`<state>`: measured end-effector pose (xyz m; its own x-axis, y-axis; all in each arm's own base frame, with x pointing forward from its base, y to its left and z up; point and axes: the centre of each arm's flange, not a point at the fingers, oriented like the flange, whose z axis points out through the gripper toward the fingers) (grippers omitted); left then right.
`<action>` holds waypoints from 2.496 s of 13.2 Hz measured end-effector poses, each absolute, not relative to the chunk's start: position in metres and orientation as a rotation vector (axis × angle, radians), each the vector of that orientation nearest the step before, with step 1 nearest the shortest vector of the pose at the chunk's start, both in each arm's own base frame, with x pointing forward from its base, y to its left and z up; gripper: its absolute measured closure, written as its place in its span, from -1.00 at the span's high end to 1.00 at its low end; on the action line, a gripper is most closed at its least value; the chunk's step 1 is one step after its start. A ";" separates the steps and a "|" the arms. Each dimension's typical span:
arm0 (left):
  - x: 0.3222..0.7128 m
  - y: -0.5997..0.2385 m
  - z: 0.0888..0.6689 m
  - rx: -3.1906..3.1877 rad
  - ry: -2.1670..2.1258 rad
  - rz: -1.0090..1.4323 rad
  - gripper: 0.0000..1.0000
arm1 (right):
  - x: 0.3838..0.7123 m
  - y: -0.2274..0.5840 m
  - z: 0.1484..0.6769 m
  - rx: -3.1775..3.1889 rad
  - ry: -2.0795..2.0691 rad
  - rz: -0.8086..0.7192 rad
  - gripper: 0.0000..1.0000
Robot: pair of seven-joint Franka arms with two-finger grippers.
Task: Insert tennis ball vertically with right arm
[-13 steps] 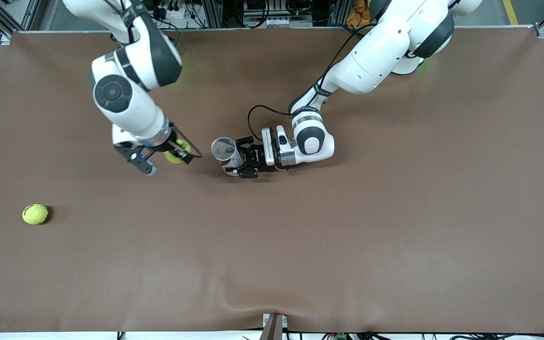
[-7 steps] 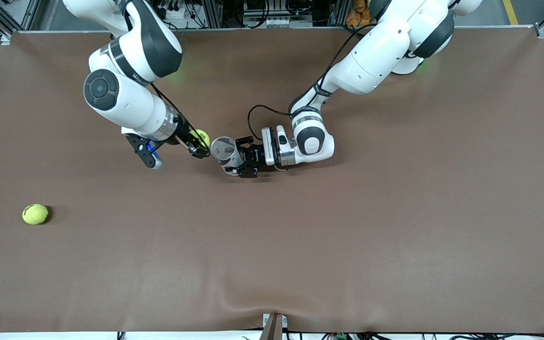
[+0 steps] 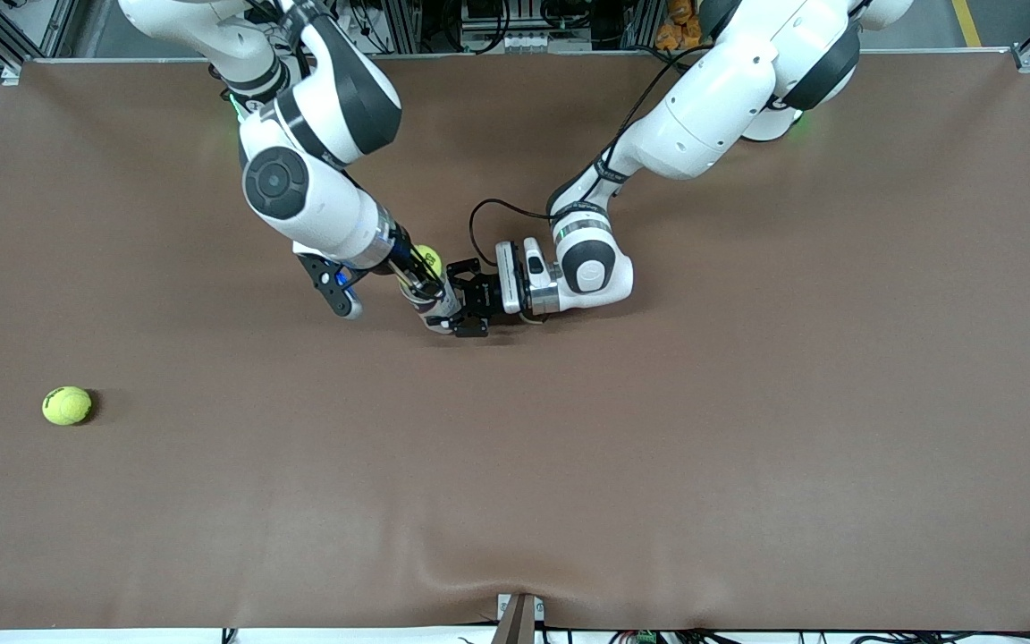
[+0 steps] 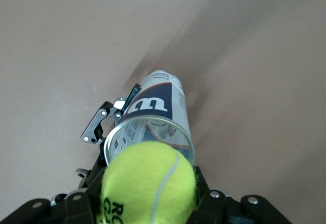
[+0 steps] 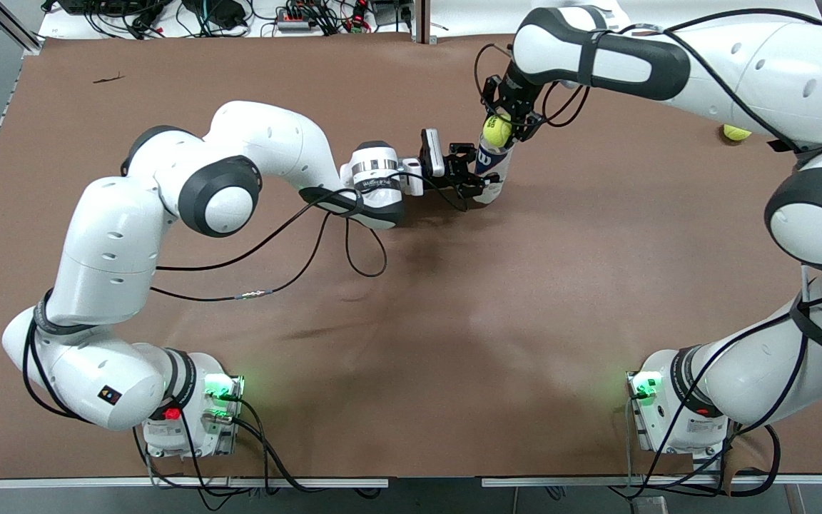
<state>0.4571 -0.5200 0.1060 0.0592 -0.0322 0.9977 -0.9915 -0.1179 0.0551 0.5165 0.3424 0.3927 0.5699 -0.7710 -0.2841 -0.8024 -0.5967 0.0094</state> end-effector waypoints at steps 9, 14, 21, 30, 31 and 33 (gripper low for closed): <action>0.457 -0.519 0.103 1.350 -1.136 1.233 0.36 | 0.525 0.344 0.391 -2.660 1.377 0.394 1.00; 0.457 -0.519 0.103 1.350 -1.136 1.233 0.36 | 0.571 0.244 0.410 -2.800 1.398 0.347 1.00; 0.457 -0.519 0.102 1.348 -1.135 1.233 0.41 | 0.637 -0.068 0.369 -2.963 1.148 0.335 1.00; 0.456 -0.520 0.102 1.346 -1.134 1.233 0.47 | 0.649 -0.280 0.252 -3.211 0.270 0.177 1.00; 0.456 -0.520 0.102 1.346 -1.134 1.233 0.48 | 0.648 -0.288 0.246 -3.218 0.210 0.157 1.00; 0.456 -0.520 0.102 1.346 -1.134 1.233 0.50 | 0.648 -0.296 0.237 -3.224 0.175 0.129 1.00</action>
<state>0.4563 -0.5197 0.1023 0.0604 -0.0307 0.9977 -0.9917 -0.1159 0.0564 0.6478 -0.2958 0.2369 0.9910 -0.1114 -0.0745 -0.1043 -0.9901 0.0941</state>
